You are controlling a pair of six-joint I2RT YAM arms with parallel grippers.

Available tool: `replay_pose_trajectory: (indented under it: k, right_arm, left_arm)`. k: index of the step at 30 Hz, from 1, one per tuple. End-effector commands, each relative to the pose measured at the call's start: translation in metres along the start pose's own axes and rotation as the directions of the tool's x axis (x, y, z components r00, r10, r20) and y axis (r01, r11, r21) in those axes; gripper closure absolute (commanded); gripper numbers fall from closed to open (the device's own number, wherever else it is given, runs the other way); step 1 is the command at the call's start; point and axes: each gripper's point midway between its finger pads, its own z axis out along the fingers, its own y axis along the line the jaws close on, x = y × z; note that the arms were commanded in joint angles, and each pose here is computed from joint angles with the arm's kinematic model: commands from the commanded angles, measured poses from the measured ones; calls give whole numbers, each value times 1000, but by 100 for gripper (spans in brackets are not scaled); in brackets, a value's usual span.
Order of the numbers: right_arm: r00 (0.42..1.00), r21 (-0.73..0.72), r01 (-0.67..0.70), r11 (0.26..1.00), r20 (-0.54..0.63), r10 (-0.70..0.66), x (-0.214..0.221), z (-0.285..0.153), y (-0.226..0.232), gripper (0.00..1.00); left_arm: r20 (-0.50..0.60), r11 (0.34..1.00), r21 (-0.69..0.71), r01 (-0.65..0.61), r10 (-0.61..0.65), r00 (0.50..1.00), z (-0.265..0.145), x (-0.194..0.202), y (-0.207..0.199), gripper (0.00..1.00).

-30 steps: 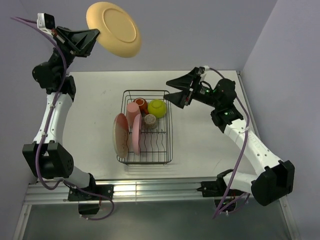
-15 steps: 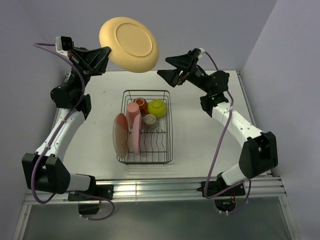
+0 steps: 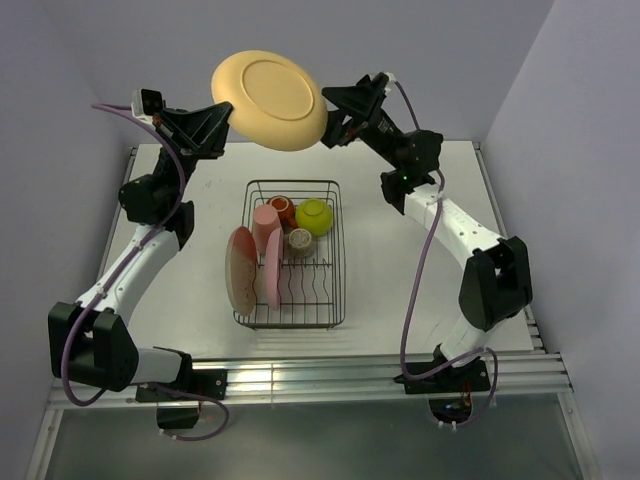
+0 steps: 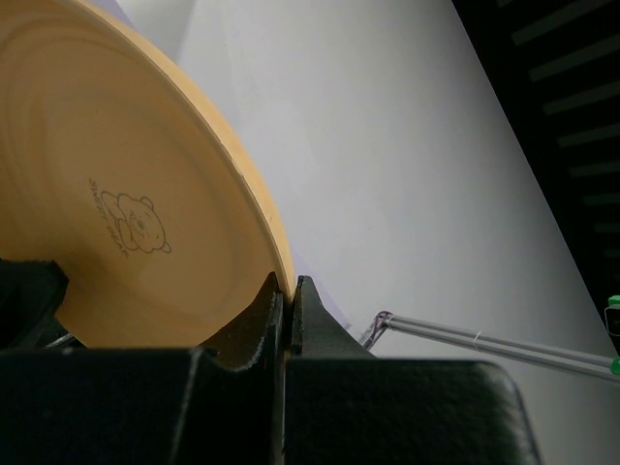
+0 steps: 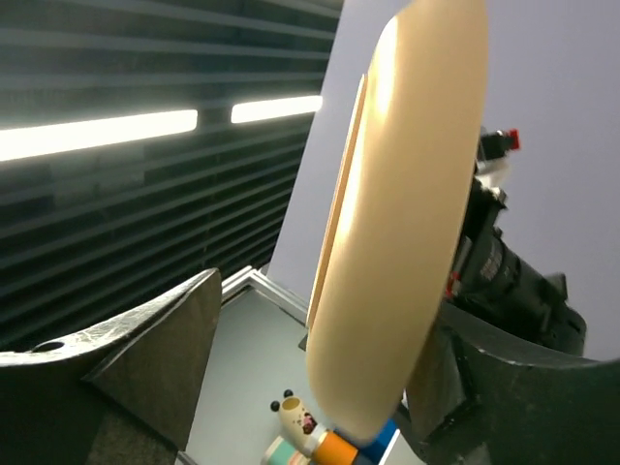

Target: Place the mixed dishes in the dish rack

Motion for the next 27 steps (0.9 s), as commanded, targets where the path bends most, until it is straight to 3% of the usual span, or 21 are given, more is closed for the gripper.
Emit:
replay_pose_trajectory:
  k: [1,4,5,7,8,9,12,15,16,17,19,20,21,22,23,24,25,26,27]
  right_arm:
    - [999,-117,4,993,-38,-9,8,16,36,24]
    - [999,-132,-11,991,-38,6,6,25,40,44]
    - [999,-135,-15,991,-38,10,6,26,43,65]
    - [999,-138,-22,990,-37,17,5,27,44,95]
    - [999,-135,-30,990,-38,25,5,26,44,100]
    - [999,-130,-32,991,-34,28,6,24,43,100]
    - [1000,-99,-16,995,-21,14,7,16,40,100]
    - [1000,-9,13,1000,-25,-13,9,4,33,100]
    - [998,18,58,998,-13,-58,4,-2,32,100]
    - [997,44,78,996,-7,-78,2,-8,31,100]
    - [991,136,135,981,-4,-135,4,-21,27,100]
    - [983,151,183,972,4,-185,6,-30,40,100]
    - [986,232,156,960,28,-167,0,-38,28,100]
    - [971,281,226,933,12,-239,-1,-45,24,100]
    - [957,310,270,912,15,-289,1,-53,33,100]
    - [963,402,235,885,27,-268,-1,-61,23,100]
    - [939,444,311,840,-11,-343,0,-67,19,100]
    - [921,457,354,816,-20,-389,5,-66,31,100]
    - [936,541,305,784,-20,-351,7,-78,16,100]
  left_arm:
    - [-110,924,143,355,-341,933,-3,21,-60,100]
    - [-131,921,122,370,-354,926,-3,30,-54,100]
    - [-137,920,115,374,-358,924,-3,32,-52,100]
    - [-158,920,70,385,-371,915,-5,40,-42,100]
    - [-165,918,55,393,-380,910,-7,42,-39,100]
    - [-179,915,15,402,-393,902,-12,47,-29,79]
    - [-184,907,-40,420,-420,889,-24,54,-17,1]
    - [-175,892,-217,396,-434,884,-43,66,18,1]
    - [-155,844,-352,405,-480,864,-50,72,41,1]
    - [-180,858,-404,316,-414,892,-57,78,46,1]
    - [-156,821,-528,218,-346,925,-66,71,61,1]
    - [-105,700,-698,154,-312,944,-95,67,96,1]
    - [-114,683,-727,75,-228,967,-93,52,88,1]
    - [-108,634,-773,39,-192,975,-103,46,93,1]
    - [-101,512,-859,-8,-155,983,-132,39,110,1]
    - [-126,506,-860,-71,-75,989,-127,24,95,1]
    - [-143,477,-872,-106,-43,989,-131,20,93,1]
    - [-153,386,-912,-138,-8,988,-149,10,101,1]
    - [-190,376,-906,-195,49,980,-140,4,87,1]
